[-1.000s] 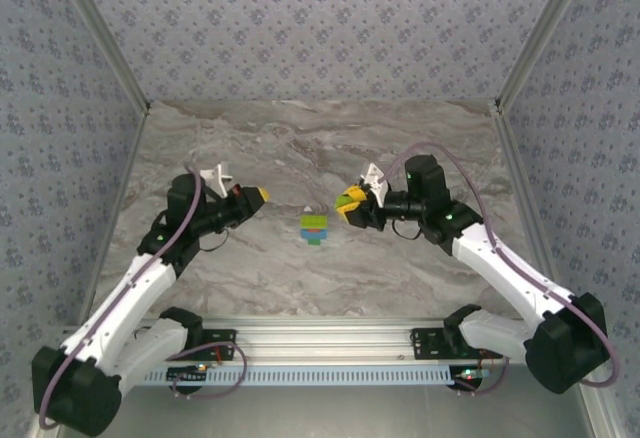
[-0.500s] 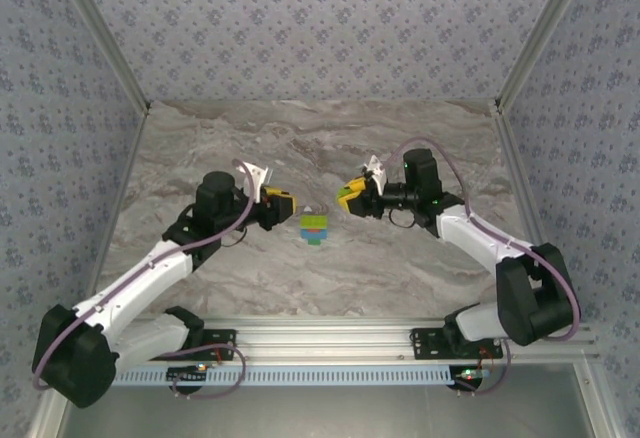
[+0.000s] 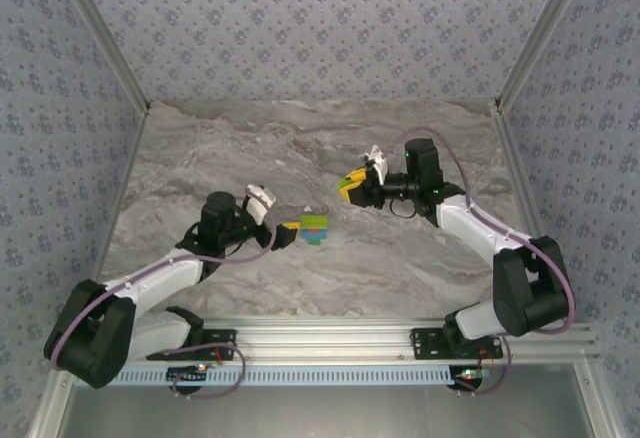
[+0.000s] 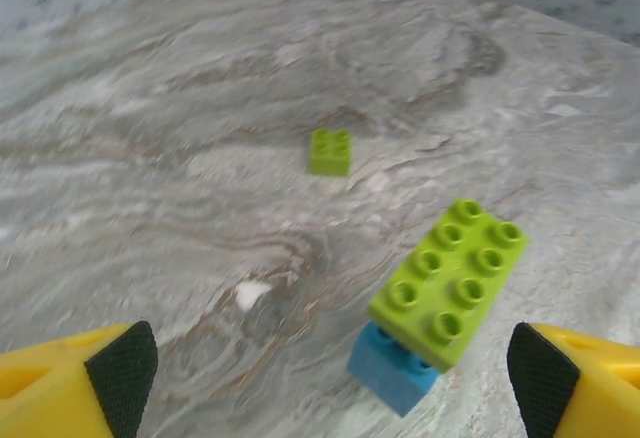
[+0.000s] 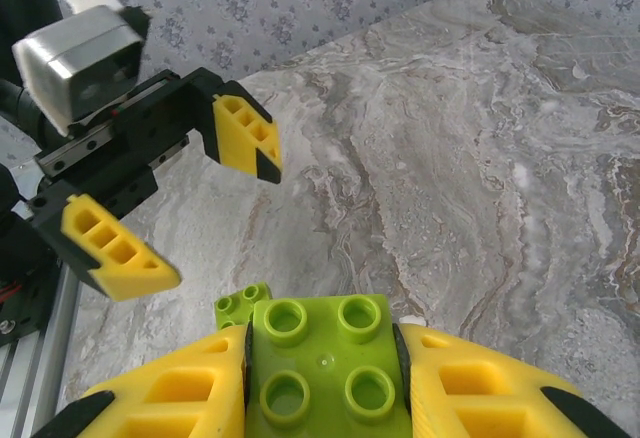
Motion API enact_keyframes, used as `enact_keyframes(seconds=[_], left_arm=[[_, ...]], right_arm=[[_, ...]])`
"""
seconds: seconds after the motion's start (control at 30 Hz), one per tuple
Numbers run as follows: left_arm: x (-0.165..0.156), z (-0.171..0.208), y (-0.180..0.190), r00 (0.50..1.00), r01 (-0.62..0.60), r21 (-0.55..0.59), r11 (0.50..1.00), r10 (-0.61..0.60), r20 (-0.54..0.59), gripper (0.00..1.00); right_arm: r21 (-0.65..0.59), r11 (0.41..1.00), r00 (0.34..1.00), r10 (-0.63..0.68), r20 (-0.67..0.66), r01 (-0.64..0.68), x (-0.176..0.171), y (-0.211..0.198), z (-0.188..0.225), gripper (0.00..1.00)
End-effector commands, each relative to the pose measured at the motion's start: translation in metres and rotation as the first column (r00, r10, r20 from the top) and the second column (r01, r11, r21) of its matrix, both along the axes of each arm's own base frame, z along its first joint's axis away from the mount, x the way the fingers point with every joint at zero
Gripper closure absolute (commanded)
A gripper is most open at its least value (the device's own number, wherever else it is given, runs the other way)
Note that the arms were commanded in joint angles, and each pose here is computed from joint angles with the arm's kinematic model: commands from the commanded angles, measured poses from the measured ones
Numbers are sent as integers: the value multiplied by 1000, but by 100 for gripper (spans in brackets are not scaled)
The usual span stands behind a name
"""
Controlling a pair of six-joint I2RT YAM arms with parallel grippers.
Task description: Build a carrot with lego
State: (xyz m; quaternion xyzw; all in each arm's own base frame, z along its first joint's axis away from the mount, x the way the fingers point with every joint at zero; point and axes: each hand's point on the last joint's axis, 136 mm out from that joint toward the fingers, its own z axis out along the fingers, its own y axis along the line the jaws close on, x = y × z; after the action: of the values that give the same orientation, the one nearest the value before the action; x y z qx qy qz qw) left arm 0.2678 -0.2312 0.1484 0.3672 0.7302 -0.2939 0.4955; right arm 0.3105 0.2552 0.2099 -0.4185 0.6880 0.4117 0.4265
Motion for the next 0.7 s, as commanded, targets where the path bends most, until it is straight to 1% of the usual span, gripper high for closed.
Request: enact_keyframes(seconds=[0.0, 0.07, 0.17, 0.3, 0.47, 0.6, 0.67], left_arm=[[-20, 16, -21, 964, 255, 11, 967, -255, 74, 13], [-26, 4, -24, 945, 327, 9, 945, -327, 2, 14], [-33, -11, -30, 911, 410, -11, 912, -410, -50, 14], [-31, -20, -38, 886, 455, -18, 891, -454, -98, 15], [-27, -17, -45, 874, 479, -1, 878, -477, -90, 15], [-20, -21, -47, 887, 458, 25, 889, -455, -77, 15], [-18, -22, -48, 884, 464, 31, 885, -460, -76, 15]], right_arm=[[6, 1000, 999, 22, -24, -21, 0, 0, 7, 72], [4, 1000, 999, 22, -28, -22, 0, 0, 9, 72], [3, 1000, 999, 26, -29, -25, -1, 0, 11, 72], [-1, 1000, 999, 27, -36, -27, -1, -1, 10, 72], [0, 1000, 998, 26, -56, -26, 1, 0, 3, 72], [4, 999, 998, 35, -59, -34, 1, 2, 3, 72], [6, 999, 997, 38, -64, -38, 1, 2, 2, 72]])
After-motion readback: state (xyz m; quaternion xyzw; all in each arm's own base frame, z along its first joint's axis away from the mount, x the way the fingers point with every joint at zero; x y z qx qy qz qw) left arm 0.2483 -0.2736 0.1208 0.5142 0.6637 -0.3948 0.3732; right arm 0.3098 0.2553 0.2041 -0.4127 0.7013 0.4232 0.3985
